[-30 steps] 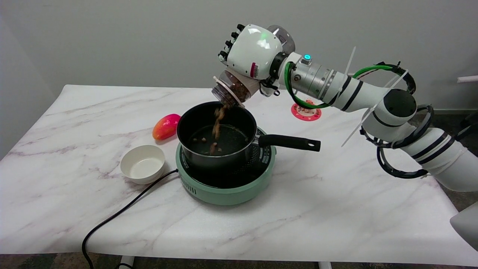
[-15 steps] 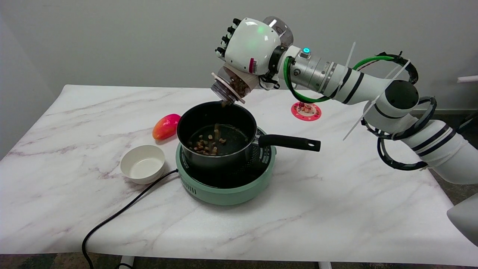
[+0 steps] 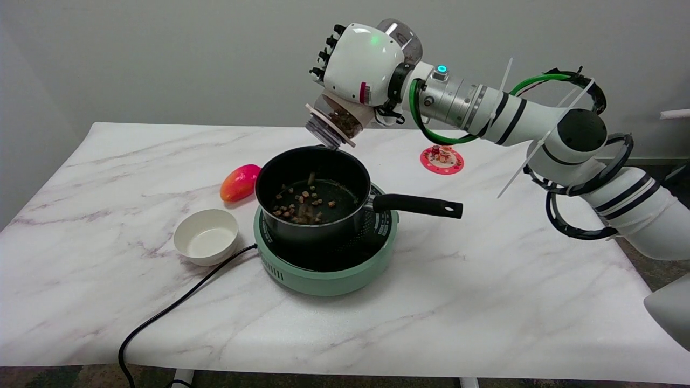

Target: Pour the contents of the bottle into the soup pot.

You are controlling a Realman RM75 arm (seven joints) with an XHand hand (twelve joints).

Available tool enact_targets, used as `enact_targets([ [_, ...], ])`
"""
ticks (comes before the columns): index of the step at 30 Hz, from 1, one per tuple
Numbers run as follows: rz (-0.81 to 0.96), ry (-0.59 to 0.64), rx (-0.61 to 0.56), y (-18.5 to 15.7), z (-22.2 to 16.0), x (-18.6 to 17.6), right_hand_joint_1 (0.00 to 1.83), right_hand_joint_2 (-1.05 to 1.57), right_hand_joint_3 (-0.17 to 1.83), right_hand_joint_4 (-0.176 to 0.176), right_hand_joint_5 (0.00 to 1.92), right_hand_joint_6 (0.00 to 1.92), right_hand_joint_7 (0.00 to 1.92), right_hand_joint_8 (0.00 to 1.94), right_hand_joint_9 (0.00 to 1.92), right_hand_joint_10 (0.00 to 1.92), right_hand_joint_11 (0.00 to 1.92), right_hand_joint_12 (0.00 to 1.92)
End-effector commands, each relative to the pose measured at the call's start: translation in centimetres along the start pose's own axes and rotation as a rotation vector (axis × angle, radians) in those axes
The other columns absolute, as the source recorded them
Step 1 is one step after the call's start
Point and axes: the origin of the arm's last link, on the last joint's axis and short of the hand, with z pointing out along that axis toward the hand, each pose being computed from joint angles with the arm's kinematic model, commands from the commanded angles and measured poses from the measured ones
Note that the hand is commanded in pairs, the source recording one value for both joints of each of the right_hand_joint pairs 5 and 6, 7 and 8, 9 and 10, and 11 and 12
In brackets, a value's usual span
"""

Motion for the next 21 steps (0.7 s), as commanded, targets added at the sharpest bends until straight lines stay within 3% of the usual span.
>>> enact_targets([
  [1,-0.038,-0.001,0.01,0.64,0.06,0.17,1.43,1.26,0.55,0.0,1.92,1.92,1.92,1.92,1.32,1.32,1.2,1.2],
  [21,-0.082,-0.003,0.031,1.62,0.29,0.17,1.42,1.27,0.55,0.0,1.92,1.92,1.92,1.92,1.32,1.32,1.2,1.2],
])
